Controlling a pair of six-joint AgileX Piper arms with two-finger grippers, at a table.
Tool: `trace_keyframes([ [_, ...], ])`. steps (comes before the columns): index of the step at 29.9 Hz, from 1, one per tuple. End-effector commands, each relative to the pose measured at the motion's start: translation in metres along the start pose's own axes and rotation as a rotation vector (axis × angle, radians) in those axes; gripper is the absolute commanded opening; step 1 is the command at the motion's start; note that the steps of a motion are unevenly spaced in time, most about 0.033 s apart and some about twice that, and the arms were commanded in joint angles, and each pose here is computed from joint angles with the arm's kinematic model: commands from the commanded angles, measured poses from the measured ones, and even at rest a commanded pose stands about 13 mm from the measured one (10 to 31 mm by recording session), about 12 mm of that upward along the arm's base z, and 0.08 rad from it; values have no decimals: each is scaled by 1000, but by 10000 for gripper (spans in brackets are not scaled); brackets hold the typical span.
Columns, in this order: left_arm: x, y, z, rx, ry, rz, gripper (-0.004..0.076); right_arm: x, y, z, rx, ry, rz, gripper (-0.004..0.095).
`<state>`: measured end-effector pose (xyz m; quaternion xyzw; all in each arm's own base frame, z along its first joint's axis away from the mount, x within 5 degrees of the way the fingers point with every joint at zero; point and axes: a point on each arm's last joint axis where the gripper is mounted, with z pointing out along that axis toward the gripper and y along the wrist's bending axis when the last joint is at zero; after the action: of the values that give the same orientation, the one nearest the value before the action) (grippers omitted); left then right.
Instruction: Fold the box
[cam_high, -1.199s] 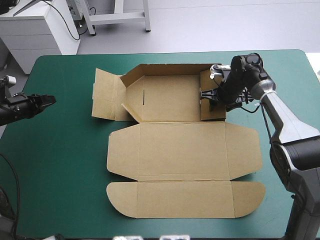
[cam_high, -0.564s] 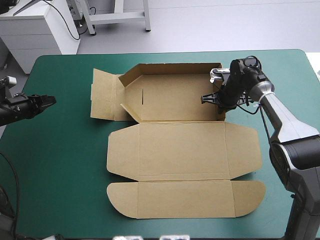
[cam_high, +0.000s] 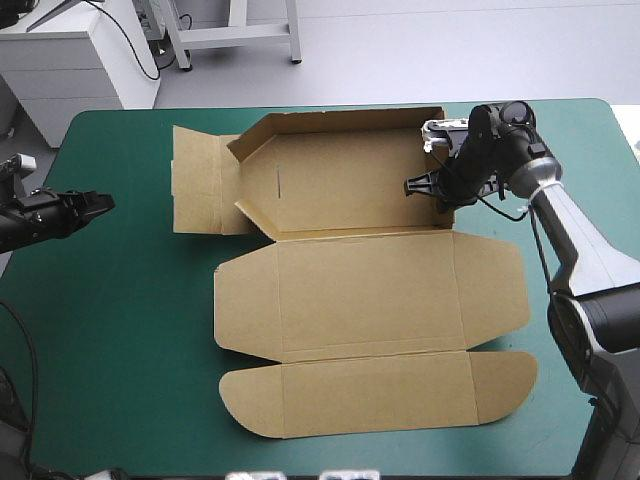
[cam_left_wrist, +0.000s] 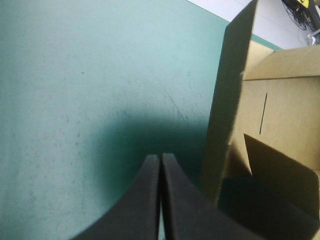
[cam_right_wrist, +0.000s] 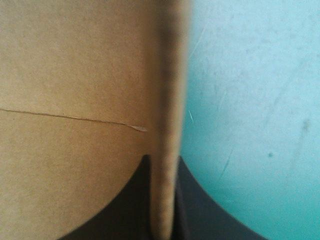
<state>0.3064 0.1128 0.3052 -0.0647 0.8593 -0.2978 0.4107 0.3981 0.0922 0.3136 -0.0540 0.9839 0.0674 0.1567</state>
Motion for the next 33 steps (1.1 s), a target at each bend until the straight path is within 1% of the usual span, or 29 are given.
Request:
trace_keyframes([
  [1,-12,-19,-9,55,-74,9,-8,16,0,-42,-6,-61,-9,-16],
  [7,-12,-19,-9,56,-75,5,-8,40,-2,-52,-3,-39,-4,-16],
  [11,-12,-20,-9,70,-67,-8,-8,53,-4,-42,3,14,24,-16],
  [14,-12,-21,-9,74,-64,-21,-8,58,-7,-33,20,47,22,-16],
  [20,-13,-24,-9,105,-79,-37,-8,55,-12,-27,80,33,15,-16],
  [25,-14,-31,-5,151,-86,-47,-8,50,-13,-12,86,47,18,-16],
  [30,-11,-38,2,165,-57,-22,-8,45,-15,13,93,104,51,-16],
  [33,-10,-39,3,156,-43,-11,-8,43,-15,22,83,106,56,-16],
])
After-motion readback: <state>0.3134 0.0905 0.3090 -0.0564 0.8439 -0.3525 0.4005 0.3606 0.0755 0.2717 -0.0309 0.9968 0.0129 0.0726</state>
